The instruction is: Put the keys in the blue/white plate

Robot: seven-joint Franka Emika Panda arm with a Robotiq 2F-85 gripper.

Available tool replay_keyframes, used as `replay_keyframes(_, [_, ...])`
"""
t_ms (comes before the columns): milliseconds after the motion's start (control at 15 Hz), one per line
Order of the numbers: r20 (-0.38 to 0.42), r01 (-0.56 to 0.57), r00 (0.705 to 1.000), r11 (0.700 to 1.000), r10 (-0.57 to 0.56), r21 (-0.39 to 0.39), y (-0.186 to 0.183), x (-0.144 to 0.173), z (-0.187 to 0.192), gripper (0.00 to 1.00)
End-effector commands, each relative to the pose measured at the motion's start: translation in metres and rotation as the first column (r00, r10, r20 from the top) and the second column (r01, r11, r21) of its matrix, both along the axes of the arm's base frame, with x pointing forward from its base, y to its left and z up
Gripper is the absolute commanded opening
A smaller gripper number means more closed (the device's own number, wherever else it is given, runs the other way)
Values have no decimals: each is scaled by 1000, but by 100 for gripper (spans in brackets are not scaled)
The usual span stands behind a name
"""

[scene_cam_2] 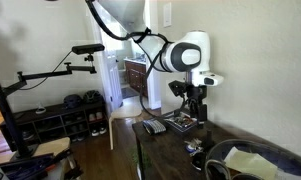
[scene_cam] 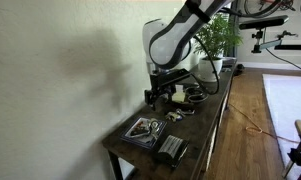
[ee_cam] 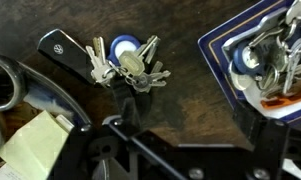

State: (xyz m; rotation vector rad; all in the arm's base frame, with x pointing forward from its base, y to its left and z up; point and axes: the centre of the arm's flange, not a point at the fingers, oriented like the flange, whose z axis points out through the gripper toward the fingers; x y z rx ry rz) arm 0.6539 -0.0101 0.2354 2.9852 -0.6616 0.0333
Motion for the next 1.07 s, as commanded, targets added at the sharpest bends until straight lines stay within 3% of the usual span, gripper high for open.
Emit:
replay_keyframes(0, [-19, 79, 997, 997, -78, 12, -12, -10, 0, 100])
replay_keyframes(1000, [-59, 190, 980, 982, -189, 17, -48, -15, -34, 100])
